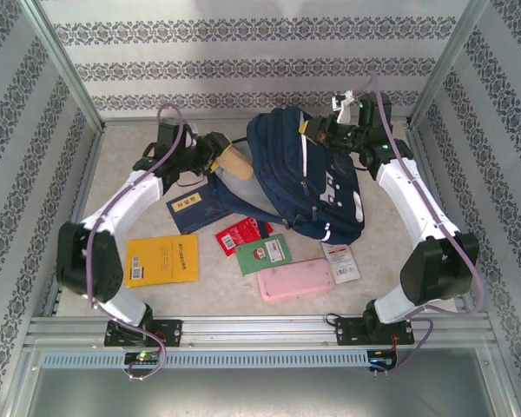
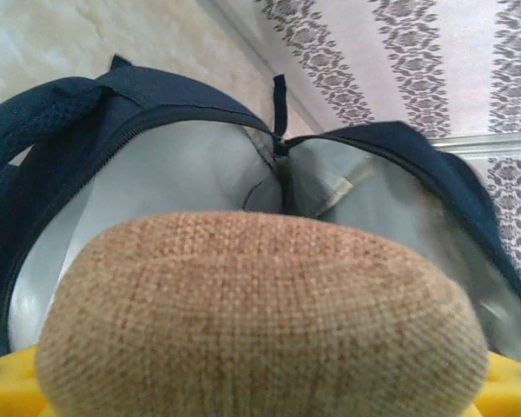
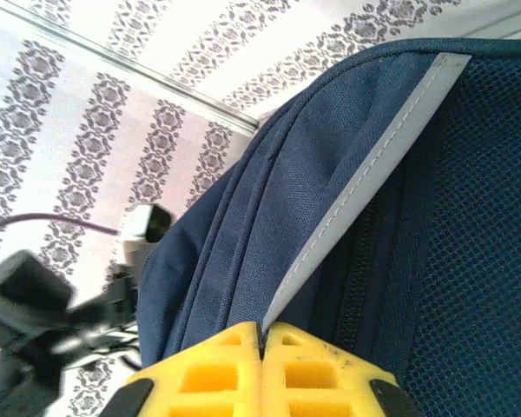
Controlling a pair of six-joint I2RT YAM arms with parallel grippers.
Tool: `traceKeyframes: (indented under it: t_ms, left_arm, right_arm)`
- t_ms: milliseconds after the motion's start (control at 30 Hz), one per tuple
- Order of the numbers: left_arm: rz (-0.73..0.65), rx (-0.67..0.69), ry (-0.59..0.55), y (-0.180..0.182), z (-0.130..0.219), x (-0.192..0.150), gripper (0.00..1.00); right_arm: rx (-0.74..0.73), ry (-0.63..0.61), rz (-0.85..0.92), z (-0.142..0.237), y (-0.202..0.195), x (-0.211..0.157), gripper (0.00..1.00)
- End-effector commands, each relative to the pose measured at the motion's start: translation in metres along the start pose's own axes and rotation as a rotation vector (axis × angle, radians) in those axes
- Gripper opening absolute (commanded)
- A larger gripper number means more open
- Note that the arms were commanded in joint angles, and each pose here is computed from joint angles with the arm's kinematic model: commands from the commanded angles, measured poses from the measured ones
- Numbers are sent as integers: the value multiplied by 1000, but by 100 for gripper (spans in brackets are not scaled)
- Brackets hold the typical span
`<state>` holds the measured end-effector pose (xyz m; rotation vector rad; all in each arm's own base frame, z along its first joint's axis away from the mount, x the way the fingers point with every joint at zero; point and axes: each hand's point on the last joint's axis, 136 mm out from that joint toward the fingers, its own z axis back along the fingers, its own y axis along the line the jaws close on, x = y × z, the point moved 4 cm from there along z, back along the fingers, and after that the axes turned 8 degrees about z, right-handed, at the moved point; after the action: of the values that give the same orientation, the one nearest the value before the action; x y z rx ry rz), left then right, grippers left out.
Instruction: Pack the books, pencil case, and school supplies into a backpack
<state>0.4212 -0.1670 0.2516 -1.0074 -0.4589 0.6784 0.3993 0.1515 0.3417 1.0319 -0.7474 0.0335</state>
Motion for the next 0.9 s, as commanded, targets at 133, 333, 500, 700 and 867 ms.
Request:
traceKeyframes:
  t_ms: [133, 333, 500, 700, 867]
  left_arm:
    - [65, -191, 93, -35, -63, -33, 20]
    - [74, -180, 158, -35, -116, -81, 28]
    - [41, -232, 270, -56, -151, -113, 74]
    - [-37, -206, 278, -60, -138, -112, 91]
    - [-51, -208, 257, -54, -114, -93, 95]
  right_arm:
    - [248, -125, 136, 22, 62, 34, 0]
    - [293, -131, 98, 11, 59, 43, 0]
    - [310, -115, 93, -1, 59, 43, 0]
    - [287, -116, 97, -1, 52, 43, 0]
    - [252, -118, 99, 2, 43, 43, 0]
